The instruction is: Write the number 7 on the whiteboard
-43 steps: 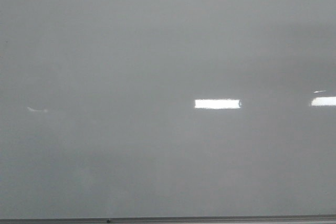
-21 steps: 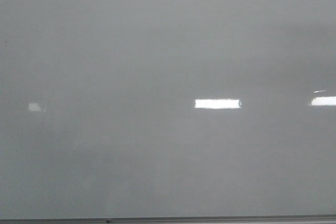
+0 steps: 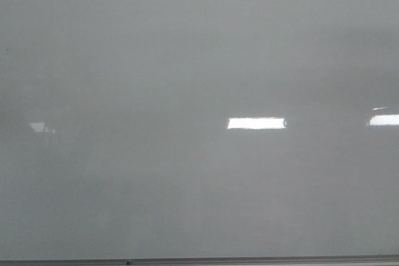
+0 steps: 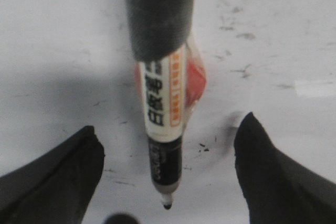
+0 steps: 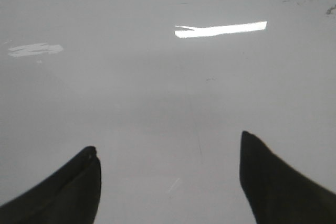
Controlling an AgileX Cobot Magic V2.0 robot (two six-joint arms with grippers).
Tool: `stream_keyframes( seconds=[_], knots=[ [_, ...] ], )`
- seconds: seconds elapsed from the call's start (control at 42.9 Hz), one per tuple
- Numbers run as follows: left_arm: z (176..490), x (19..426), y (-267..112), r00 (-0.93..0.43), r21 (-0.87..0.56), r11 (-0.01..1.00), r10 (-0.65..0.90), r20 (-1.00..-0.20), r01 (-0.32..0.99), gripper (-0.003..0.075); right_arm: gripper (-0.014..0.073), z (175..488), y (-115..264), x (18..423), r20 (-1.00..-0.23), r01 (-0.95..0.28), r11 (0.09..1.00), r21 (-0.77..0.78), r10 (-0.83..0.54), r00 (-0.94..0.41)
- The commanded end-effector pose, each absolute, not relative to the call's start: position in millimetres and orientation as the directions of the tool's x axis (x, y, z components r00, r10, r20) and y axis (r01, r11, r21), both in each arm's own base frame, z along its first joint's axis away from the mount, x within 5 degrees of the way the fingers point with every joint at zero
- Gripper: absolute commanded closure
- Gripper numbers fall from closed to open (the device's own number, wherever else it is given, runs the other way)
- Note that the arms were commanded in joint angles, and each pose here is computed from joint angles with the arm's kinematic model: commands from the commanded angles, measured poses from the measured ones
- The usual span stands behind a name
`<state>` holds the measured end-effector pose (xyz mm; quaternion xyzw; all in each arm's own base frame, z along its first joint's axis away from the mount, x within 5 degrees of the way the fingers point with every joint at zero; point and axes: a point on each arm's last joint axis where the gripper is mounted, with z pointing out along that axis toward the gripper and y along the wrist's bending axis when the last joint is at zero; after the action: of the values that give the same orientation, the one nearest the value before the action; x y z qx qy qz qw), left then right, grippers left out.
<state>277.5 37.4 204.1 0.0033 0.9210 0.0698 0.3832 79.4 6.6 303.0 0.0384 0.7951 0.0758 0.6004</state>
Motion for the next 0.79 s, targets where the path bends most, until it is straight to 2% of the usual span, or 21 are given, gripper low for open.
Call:
stream_keyframes(
  seconds=[0.0, 0.093, 0.28, 0.396, 0.49, 0.583, 0.769],
  knots=[
    [219.1, 287.6, 34.2, -0.620, 0.115, 0.993, 0.069, -0.782, -0.035, 0.0239, 0.0027, 319.2, 6.1, 82.2, -0.969, -0.039, 0.985, 0.168, 0.158, -0.188],
    [217.9, 288.3, 34.2, -0.621, 0.114, 0.993, 0.069, -0.781, -0.033, 0.0313, 0.0027, 319.2, 6.1, 82.2, -0.969, -0.039, 0.985, 0.168, 0.158, -0.188],
    [218.7, 289.0, 33.8, -0.611, 0.112, 0.993, 0.070, -0.788, -0.030, 0.0563, 0.0027, 319.2, 6.1, 82.2, -0.969, -0.039, 0.985, 0.168, 0.158, -0.188],
    [218.7, 289.0, 33.8, -0.611, 0.112, 0.993, 0.070, -0.788, -0.030, 0.0668, 0.0027, 319.2, 6.1, 82.2, -0.969, -0.039, 0.985, 0.168, 0.158, -0.188],
    [218.3, 288.7, 33.9, -0.615, 0.113, 0.993, 0.070, -0.785, -0.032, 0.0700, 0.0027, 319.2, 6.1, 82.2, -0.969, -0.039, 0.985, 0.168, 0.158, -0.188],
    [219.3, 285.1, 35.0, -0.637, 0.113, 0.992, 0.057, -0.769, -0.048, 0.0700, 0.0027, 319.2, 6.1, 82.2, -0.969, -0.039, 0.985, 0.168, 0.158, -0.188],
    [235.7, 261.8, 25.8, -0.695, 0.019, 0.989, -0.088, -0.713, -0.144, 0.0700, 0.0027, 319.1, 6.3, 82.2, -0.968, -0.039, 0.984, 0.173, 0.162, -0.190]
  ],
)
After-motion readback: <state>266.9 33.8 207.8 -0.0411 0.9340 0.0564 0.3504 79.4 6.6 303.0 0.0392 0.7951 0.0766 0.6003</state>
